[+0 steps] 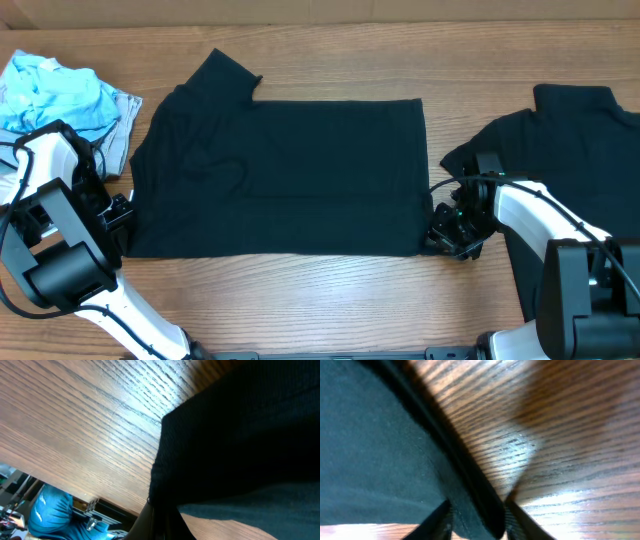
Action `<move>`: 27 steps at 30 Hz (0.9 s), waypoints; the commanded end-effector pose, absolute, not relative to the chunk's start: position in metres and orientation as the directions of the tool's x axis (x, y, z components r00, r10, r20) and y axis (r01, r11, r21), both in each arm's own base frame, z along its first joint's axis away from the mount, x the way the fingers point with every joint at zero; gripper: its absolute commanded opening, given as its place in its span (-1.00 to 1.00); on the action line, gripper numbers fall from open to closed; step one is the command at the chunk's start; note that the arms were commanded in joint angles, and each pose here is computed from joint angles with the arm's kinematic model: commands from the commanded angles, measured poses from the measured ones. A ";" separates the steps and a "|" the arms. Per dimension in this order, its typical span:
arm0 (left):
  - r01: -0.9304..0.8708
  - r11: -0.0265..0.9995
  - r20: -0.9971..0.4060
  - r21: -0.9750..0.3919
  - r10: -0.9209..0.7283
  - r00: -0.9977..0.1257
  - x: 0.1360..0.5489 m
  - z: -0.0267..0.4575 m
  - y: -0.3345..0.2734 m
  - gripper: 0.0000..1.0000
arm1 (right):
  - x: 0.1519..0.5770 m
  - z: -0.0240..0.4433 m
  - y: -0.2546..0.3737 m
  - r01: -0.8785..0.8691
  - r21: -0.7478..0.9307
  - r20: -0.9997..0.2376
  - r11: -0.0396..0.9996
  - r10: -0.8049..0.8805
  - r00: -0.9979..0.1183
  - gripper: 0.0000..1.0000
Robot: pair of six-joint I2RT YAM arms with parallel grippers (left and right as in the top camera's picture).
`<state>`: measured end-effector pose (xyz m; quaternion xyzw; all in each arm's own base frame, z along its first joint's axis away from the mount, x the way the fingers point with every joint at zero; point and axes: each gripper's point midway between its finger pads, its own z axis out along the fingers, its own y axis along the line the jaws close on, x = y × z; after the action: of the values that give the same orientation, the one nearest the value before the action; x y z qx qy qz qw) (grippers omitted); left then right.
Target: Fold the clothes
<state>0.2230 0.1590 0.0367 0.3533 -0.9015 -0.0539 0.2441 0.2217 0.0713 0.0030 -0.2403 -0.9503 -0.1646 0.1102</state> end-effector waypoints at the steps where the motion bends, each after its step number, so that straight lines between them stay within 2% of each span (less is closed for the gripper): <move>1: -0.617 0.729 0.383 0.296 -0.682 -0.623 0.225 0.037 0.166 -0.85 | 0.215 0.005 0.071 0.501 0.243 0.300 0.831 0.427 -0.853 -0.53; 7: -0.614 0.732 0.389 0.295 -0.679 -0.623 0.224 0.038 0.165 -0.85 | 0.202 0.011 0.051 0.526 0.131 0.325 0.840 0.465 -0.824 -0.90; 14: -0.593 0.743 0.451 0.311 -0.664 -0.596 0.210 0.047 0.158 -0.85 | 0.199 0.026 0.035 0.559 0.063 0.349 0.827 0.507 -0.788 -0.91; 15: -0.590 0.745 0.460 0.312 -0.662 -0.592 0.208 0.048 0.157 -0.66 | 0.199 0.028 0.033 0.559 0.056 0.349 0.827 0.509 -0.787 -0.89; 16: -0.587 0.746 0.470 0.314 -0.659 -0.587 0.206 0.049 0.156 -0.38 | 0.200 0.030 0.033 0.558 0.052 0.348 0.828 0.509 -0.788 -0.85; 17: -0.585 0.747 0.475 0.315 -0.658 -0.585 0.205 0.050 0.155 -0.20 | 0.201 0.031 0.033 0.558 0.053 0.345 0.828 0.509 -0.789 -0.70; 19: -0.583 0.749 0.483 0.315 -0.655 -0.581 0.203 0.051 0.154 0.01 | 0.206 0.034 0.031 0.553 0.054 0.333 0.831 0.507 -0.795 -0.24; 20: -0.584 0.749 0.487 0.313 -0.654 -0.579 0.203 0.052 0.154 0.28 | 0.210 0.036 0.030 0.547 0.055 0.319 0.835 0.505 -0.802 -0.15; 21: -0.584 0.752 0.492 0.306 -0.650 -0.579 0.203 0.052 0.152 0.68 | 0.216 0.040 0.027 0.543 0.051 0.299 0.838 0.506 -0.809 -0.03; 22: -0.584 0.759 0.500 0.287 -0.639 -0.585 0.204 0.052 0.150 0.80 | 0.223 0.044 0.025 0.539 0.051 0.276 0.840 0.507 -0.816 0.03; 24: -0.587 0.785 0.525 0.200 -0.591 -0.612 0.210 0.051 0.139 0.82 | 0.239 0.055 0.023 0.529 0.070 0.232 0.846 0.501 -0.833 0.08; 27: -0.592 0.805 0.528 0.032 -0.517 -0.674 0.230 0.057 0.124 0.57 | 0.271 0.081 0.022 0.485 0.129 0.142 0.865 0.468 -0.872 0.07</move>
<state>0.2059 0.1382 0.0524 0.3321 -0.8945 -0.0121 0.2990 0.2368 0.0281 0.0555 -0.2672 -0.9535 -0.0743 0.1178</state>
